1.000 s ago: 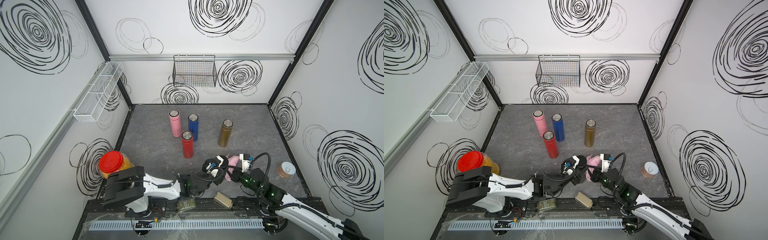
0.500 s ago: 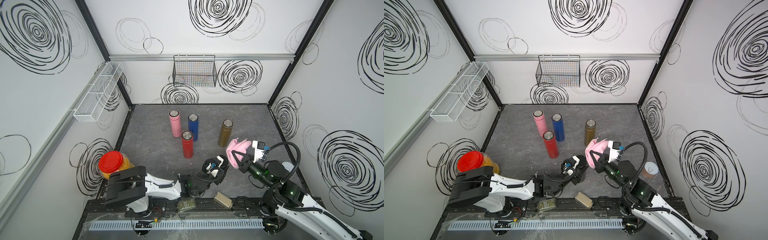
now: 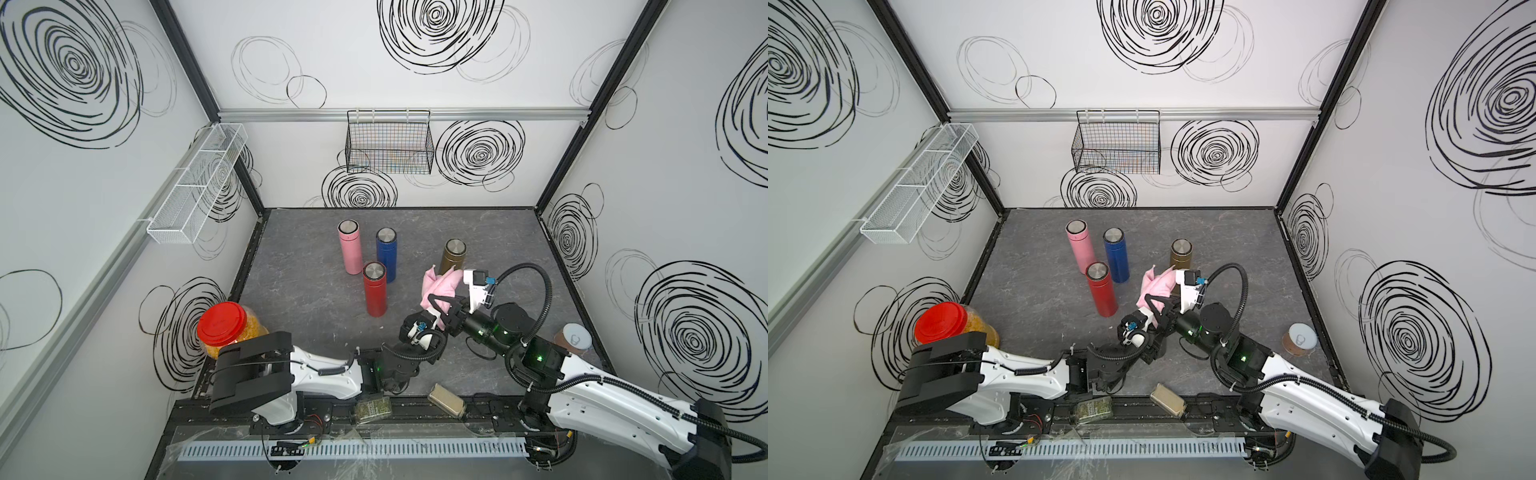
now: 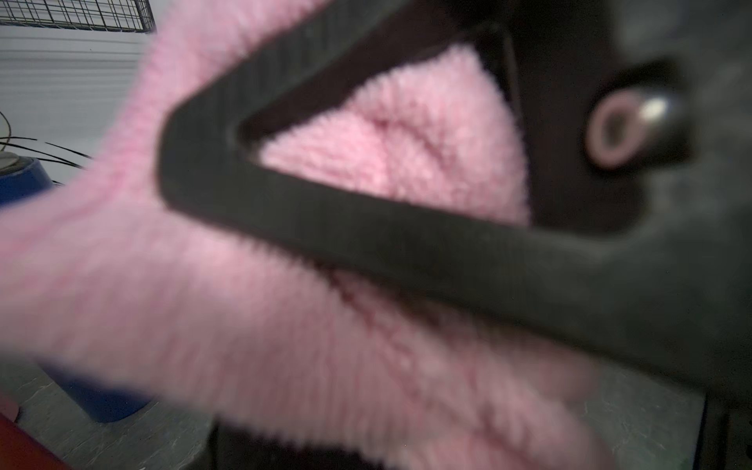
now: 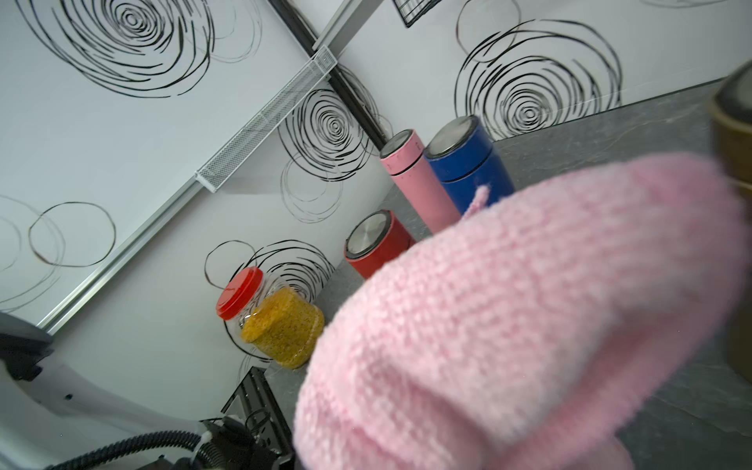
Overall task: Wipe the surface of the thermos
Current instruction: Wipe the dirt from the surface of the thermos.
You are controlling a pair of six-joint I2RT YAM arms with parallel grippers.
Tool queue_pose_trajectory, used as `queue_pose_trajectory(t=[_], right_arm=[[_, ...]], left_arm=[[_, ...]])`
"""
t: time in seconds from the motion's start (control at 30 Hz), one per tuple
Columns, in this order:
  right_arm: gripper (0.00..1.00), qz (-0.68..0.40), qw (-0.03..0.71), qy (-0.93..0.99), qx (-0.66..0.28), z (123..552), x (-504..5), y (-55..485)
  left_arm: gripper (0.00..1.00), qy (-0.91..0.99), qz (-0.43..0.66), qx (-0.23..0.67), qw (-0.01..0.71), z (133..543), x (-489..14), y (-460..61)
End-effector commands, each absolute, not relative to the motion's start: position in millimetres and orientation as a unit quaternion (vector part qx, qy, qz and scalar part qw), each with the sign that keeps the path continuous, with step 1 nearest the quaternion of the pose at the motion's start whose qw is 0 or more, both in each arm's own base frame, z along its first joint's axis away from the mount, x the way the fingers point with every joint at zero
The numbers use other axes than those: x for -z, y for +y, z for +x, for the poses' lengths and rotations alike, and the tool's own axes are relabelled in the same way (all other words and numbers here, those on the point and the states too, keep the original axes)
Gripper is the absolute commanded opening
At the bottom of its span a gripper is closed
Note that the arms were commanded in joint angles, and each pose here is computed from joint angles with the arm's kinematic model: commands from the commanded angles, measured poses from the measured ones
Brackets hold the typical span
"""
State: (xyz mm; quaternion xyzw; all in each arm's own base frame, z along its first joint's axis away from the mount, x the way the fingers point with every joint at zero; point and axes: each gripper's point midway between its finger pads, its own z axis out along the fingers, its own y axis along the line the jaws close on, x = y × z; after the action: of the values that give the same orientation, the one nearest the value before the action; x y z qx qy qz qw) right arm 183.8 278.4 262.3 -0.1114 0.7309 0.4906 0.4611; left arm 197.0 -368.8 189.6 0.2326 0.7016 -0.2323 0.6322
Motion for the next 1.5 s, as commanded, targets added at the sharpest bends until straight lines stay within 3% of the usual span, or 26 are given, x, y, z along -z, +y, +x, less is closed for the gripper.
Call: queue_pose_trajectory(t=[0.0,0.2,0.5,0.77,0.93,1.23,1.47], right_arm=[[0.0,-0.171,0.388,0.749,-0.509,150,-238,303],[0.0,-0.156,0.328,0.79,-0.495,130,-203,290],[0.0,-0.084,0.385,0.777,-0.491,132,-202,233],[0.0,-0.111,0.426,0.795,-0.417,170,-225,254],[0.0,-0.097,0.404,0.836,-0.358,206,-215,259],[0.0,-0.08,0.35,0.891,-0.277,197,-176,226],[0.0,-0.025,0.45,0.864,-0.222,200,-208,160]], left_arm=[[0.0,0.693,0.259,0.243,0.627,189,-187,-376],[0.0,0.698,0.242,0.252,0.625,197,-187,-374],[0.0,0.699,0.232,0.253,0.627,201,-189,-365],[0.0,0.693,0.259,0.261,0.62,195,-187,-381],[0.0,0.693,0.259,0.26,0.621,193,-188,-382],[0.0,0.709,0.225,0.241,0.624,209,-186,-360],[0.0,0.713,0.213,0.256,0.618,216,-196,-346]])
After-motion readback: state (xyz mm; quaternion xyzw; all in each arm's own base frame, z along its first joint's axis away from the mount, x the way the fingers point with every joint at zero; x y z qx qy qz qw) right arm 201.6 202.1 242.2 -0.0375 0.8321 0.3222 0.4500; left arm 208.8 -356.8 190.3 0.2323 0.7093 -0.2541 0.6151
